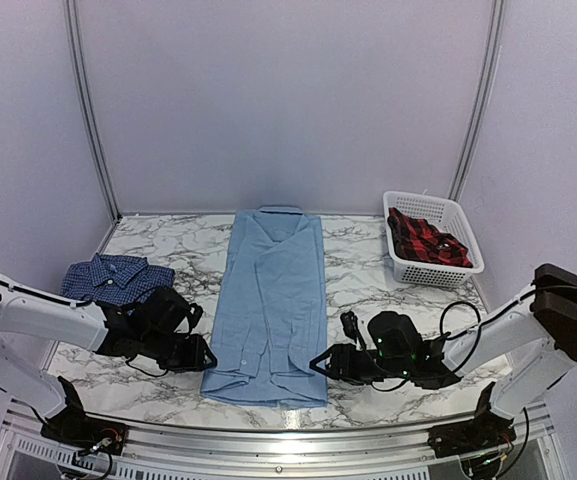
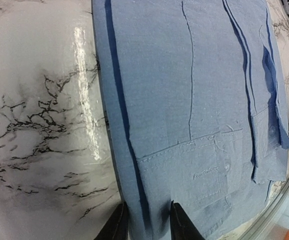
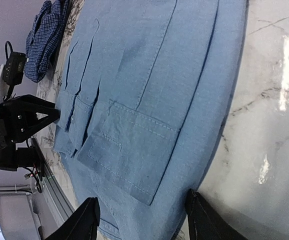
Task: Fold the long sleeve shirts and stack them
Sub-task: Pick up the rectangle-folded shirt from the center of the board.
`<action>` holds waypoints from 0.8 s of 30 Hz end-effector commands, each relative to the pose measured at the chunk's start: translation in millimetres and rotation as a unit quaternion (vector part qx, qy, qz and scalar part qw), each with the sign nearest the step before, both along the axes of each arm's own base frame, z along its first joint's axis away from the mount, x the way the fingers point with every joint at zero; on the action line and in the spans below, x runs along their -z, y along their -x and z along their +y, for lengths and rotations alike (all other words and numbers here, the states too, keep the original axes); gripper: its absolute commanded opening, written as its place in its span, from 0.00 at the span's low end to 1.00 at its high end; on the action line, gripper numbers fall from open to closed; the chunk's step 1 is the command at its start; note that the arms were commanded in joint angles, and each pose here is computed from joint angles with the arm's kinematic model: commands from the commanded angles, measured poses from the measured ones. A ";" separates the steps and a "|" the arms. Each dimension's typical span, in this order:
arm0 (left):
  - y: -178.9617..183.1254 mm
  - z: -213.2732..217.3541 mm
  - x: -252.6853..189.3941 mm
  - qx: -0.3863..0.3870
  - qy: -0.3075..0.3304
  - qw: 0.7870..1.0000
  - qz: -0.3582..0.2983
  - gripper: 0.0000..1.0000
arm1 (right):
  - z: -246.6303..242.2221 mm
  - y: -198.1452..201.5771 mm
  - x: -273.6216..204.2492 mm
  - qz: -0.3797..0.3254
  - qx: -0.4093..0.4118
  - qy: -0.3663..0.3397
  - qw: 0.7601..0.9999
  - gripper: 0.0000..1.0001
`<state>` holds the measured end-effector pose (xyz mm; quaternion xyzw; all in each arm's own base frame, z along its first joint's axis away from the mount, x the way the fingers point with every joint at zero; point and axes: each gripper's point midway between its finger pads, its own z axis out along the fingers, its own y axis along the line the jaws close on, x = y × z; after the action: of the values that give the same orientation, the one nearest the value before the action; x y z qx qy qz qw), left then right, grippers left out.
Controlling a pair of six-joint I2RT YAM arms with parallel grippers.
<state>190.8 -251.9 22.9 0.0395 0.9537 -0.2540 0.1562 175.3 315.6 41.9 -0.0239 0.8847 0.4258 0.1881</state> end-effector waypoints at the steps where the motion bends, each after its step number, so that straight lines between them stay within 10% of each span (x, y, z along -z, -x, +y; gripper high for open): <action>1: 10.2 1.1 6.1 0.016 -0.013 0.999 0.027 0.28 | -4.9 -1.4 18.3 0.016 0.004 0.030 0.999 0.56; 11: 14.2 -10.5 -1.2 0.030 0.022 0.999 0.032 0.16 | -1.5 -4.1 21.8 0.018 0.000 0.043 0.999 0.32; 24: 24.1 -9.4 5.8 0.036 0.028 0.998 0.052 0.32 | -20.5 14.9 36.0 0.051 0.001 0.049 0.997 0.42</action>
<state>175.3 -265.5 25.4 0.0509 0.9469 -0.2958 0.1156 176.1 314.3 34.3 -0.0193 0.8896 0.4185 0.1818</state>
